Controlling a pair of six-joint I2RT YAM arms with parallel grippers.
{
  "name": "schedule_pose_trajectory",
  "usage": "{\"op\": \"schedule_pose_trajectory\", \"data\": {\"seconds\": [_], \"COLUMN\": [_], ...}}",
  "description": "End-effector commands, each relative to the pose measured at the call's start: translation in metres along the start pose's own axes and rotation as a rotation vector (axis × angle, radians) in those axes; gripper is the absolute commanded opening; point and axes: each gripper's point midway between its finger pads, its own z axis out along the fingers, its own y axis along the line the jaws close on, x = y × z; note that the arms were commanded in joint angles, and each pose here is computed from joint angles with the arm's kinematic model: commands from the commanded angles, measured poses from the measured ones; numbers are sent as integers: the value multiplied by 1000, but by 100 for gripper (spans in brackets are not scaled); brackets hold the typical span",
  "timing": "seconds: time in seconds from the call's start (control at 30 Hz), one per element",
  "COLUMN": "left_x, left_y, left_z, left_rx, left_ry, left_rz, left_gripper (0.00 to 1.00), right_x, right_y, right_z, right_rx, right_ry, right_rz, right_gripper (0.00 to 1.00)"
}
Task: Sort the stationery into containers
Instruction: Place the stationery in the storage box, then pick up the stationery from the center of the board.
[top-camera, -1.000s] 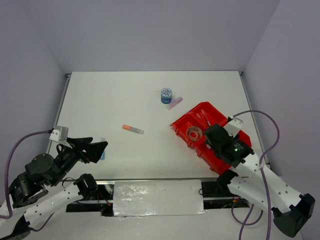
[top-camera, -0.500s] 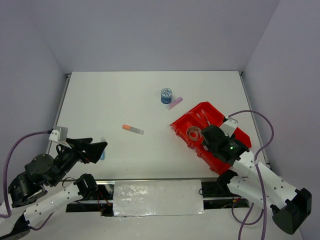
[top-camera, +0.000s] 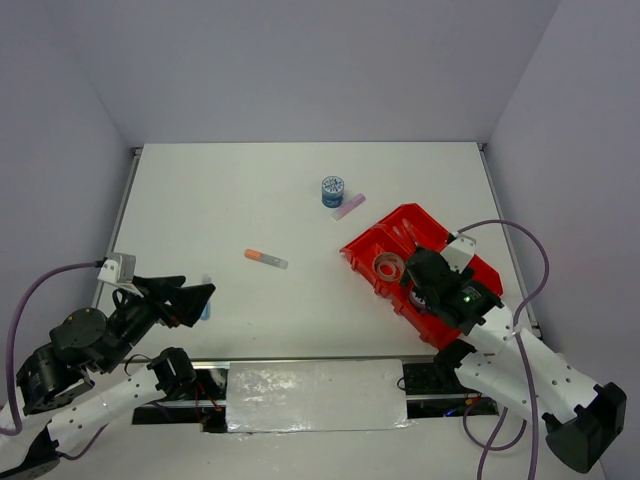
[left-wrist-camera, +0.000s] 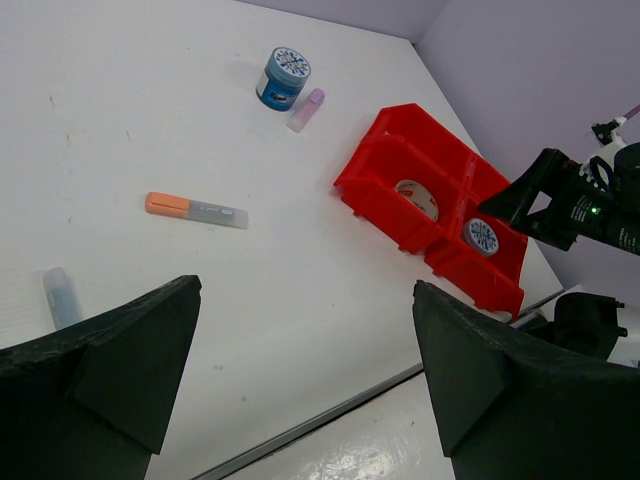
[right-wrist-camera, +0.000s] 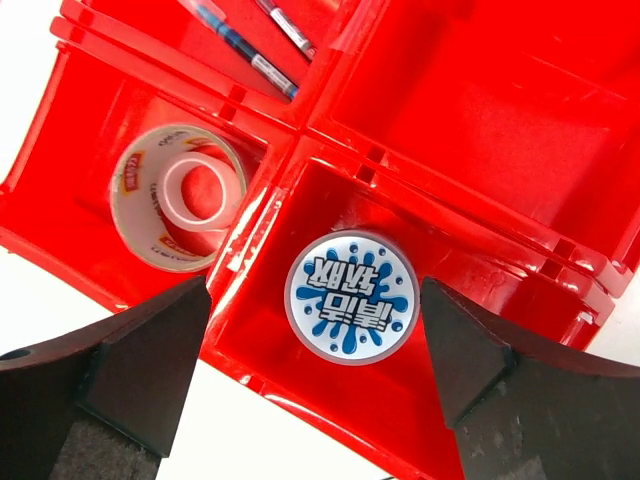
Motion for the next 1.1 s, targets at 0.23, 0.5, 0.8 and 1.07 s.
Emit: {"op": "schedule_pose_trajectory", "data": {"seconds": [0.23,0.5,0.8,1.07], "left_x": [-13,-9,-11,-10], "left_y": [-5,-5,-3,6], "left_z": [-3,1,-1,4], "left_rx": [20,4,1,-72], "left_ry": [-42,-22,-32,-23], "left_rz": [-29,-19,-25,-25], "left_gripper": [99,99,99,99], "right_x": [-41,-84,-95,-106], "right_y": [50,172,266,309], "right_z": [-30,-40,60,140], "right_rx": [-247,-524,-327,-343], "right_ry": [-77,-129,-117,-81], "right_rz": [34,-203,-505,-523], "right_gripper": [100,100,100,100]}}
